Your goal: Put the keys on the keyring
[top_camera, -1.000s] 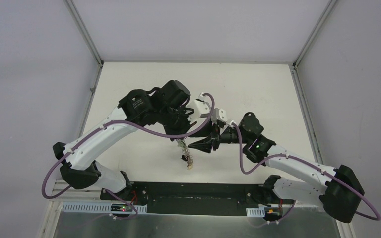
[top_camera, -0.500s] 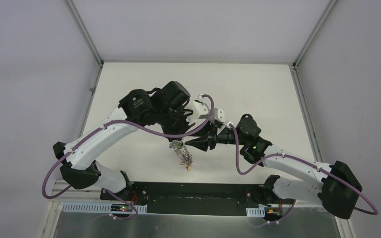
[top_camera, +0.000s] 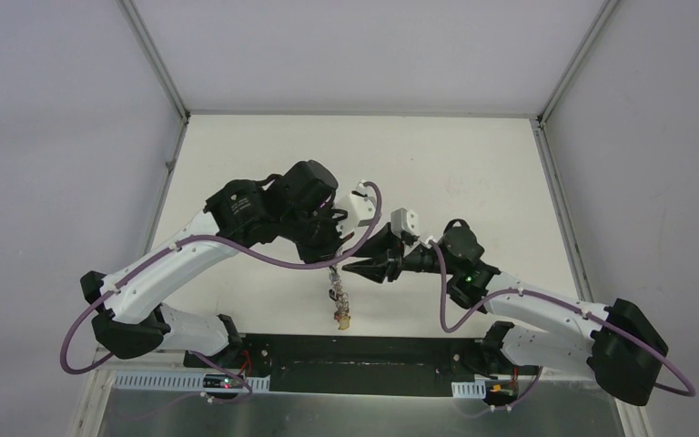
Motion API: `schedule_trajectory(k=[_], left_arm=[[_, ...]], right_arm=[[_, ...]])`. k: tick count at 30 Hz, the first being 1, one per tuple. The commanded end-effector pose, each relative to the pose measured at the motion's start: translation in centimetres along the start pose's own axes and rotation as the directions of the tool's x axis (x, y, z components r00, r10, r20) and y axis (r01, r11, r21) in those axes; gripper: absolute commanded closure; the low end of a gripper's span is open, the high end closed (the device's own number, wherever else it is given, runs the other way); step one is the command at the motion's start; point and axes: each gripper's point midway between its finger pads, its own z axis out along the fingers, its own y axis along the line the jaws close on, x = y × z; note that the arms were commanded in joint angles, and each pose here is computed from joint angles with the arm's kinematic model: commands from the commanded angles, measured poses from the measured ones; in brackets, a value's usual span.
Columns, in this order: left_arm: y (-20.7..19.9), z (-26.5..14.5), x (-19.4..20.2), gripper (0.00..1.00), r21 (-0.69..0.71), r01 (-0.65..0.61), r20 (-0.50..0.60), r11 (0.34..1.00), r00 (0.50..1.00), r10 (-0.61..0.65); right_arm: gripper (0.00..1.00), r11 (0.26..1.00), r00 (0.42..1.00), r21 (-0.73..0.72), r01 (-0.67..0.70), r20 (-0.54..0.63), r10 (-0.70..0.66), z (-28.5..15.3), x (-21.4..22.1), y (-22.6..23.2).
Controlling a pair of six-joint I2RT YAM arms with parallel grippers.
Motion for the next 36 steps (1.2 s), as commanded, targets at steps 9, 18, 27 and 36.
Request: schedule_trajectory(k=[9,18,27,36], left_arm=[[-1.2,-1.8,-2.5,1.0,0.042,-0.08,0.143,0.996,0.987,0.073],[-1.6,-1.8,-2.5,1.0,0.065,-0.079,0.148,0.995,0.987,0.069],[-1.7,-1.8,-2.3,1.0,0.068,-0.083,0.152,0.994,0.986,0.072],[-1.8,-2.1,-2.5,1.0,0.067,-0.095,0.171,0.993,0.982,0.083]], right_arm=[[0.71,0.995,0.99,-0.086,0.059,0.129,-0.048,0.9,-3.1,1.2],[0.74,0.993,0.992,-0.106,0.046,0.118,-0.033,1.6,-2.7,1.0],[0.82,0.993,0.989,-0.108,0.048,0.143,-0.032,1.9,-3.5,1.0],[0.93,0.992,0.995,-0.128,0.012,0.099,0.001,2.3,-2.6,0.9]])
